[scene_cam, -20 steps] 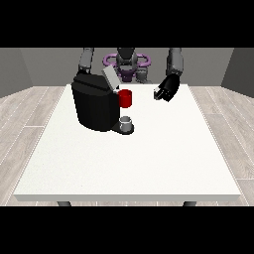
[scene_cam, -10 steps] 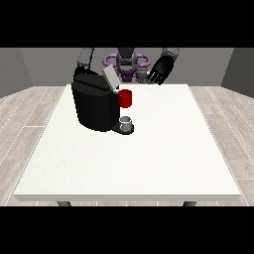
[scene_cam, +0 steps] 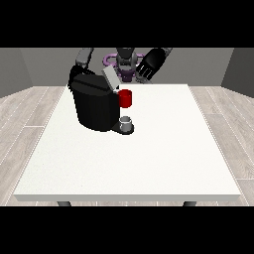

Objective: Insert the coffee pod into the coffee machine and close the lid

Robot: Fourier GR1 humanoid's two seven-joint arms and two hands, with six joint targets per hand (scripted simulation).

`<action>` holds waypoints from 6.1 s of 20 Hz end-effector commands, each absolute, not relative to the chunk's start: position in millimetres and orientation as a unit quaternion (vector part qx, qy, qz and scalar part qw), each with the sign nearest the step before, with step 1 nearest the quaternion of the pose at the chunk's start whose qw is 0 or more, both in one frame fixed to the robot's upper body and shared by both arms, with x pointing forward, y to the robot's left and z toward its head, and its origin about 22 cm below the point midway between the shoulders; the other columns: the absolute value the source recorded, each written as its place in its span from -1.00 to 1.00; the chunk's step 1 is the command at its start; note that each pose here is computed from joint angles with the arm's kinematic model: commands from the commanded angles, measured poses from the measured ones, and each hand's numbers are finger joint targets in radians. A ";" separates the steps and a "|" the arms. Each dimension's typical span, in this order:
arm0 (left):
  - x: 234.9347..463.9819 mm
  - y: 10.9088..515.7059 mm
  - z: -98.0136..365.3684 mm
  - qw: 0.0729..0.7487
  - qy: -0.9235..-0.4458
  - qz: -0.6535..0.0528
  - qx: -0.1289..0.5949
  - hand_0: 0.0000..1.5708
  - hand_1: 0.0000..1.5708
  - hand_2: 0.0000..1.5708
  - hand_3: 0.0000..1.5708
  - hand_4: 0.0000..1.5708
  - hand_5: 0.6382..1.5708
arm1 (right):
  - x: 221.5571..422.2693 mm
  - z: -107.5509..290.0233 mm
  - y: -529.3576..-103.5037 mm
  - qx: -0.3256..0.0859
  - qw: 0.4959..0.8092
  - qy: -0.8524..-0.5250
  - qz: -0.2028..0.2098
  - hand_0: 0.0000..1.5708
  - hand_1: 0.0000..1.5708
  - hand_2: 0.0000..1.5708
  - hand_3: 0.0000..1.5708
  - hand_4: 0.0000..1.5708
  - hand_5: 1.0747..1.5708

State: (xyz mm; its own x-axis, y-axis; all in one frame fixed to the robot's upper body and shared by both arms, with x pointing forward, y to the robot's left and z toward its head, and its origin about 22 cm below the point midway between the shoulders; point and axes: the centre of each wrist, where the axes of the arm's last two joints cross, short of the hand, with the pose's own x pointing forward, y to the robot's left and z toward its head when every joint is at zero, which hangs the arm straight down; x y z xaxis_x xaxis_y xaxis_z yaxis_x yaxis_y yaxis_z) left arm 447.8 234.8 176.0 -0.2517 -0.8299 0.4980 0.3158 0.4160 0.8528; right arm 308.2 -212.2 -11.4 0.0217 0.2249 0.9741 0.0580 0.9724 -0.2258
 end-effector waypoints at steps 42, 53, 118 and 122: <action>461.5 259.7 272.9 0.530 -0.662 -0.454 0.273 0.56 0.56 0.61 0.53 -0.52 1.00 | 340.1 50.5 -211.2 -0.112 0.655 -0.745 0.055 -1.00 -1.00 -1.00 -1.00 -1.00 1.00; 464.4 226.0 266.1 0.502 -0.655 -0.477 0.302 0.56 0.56 0.58 0.47 -1.00 1.00 | 347.0 57.4 -197.4 -0.108 0.657 -0.744 0.052 -1.00 -1.00 -1.00 -1.00 -1.00 1.00; 427.9 230.6 55.3 0.634 -0.727 -0.261 0.036 -1.00 -1.00 -1.00 -1.00 -0.41 1.00 | 282.8 -39.0 -240.5 -0.132 0.743 -0.656 -0.011 -1.00 -1.00 -1.00 -1.00 -1.00 1.00; 390.2 231.1 -17.4 0.692 -0.698 -0.178 -0.043 -1.00 -1.00 -1.00 -1.00 -0.65 1.00 | 284.4 -28.9 -253.8 -0.109 0.737 -0.667 -0.006 -1.00 -1.00 -1.00 -1.00 -1.00 1.00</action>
State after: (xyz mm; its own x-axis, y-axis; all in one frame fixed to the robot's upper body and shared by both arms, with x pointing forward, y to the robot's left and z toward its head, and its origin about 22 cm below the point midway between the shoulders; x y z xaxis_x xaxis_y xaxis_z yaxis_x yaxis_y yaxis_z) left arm 421.4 234.0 40.8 -0.1613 -0.3771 0.9120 0.2964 0.8630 0.4092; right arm 286.1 -245.7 -31.7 0.1141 0.1686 0.9791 0.1634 0.9689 -0.1859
